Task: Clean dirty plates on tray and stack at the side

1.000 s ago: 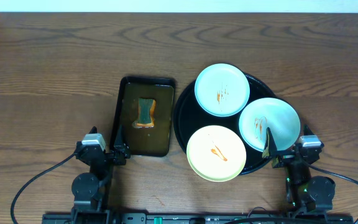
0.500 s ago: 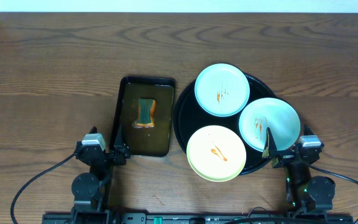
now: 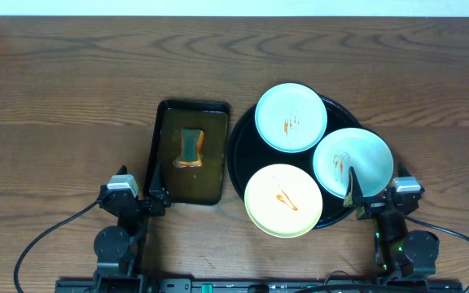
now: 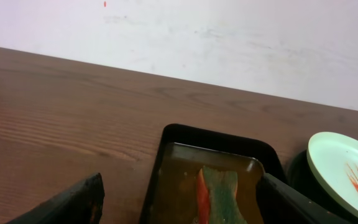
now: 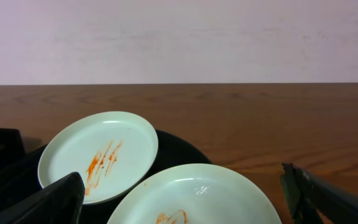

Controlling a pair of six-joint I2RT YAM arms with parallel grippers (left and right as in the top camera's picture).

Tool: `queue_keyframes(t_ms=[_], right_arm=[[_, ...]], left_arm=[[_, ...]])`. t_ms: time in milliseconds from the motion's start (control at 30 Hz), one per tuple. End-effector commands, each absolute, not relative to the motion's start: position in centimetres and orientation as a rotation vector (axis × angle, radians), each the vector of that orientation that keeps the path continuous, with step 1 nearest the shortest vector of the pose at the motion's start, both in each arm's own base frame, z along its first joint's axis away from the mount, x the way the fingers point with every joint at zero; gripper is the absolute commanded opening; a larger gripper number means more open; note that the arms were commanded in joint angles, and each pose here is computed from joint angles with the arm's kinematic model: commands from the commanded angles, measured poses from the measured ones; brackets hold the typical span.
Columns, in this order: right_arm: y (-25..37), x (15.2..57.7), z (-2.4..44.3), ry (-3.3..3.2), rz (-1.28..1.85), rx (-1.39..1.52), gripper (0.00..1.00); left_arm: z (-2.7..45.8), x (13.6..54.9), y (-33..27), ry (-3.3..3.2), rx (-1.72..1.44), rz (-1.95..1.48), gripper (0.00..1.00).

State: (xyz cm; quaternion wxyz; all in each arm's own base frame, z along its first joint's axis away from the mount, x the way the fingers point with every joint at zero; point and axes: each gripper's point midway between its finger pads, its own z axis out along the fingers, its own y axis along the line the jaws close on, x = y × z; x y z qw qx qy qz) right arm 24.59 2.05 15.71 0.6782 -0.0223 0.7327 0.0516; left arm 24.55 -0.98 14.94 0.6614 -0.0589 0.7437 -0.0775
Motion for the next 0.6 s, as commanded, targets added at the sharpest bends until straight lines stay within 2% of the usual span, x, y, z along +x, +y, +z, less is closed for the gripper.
queue_keyframes(t_ms=[0,567], right_arm=[[2.4,24.6,15.5,1.652,0.130,-0.057,0.99],[2.2,24.6,16.9,1.598,0.159,-0.016,0.99]], left_arm=[[13.3,24.4,-0.7,1.739,-0.135,-0.151,0.79],[13.6,24.4,-0.7,1.730,-0.245,-0.245,0.79]])
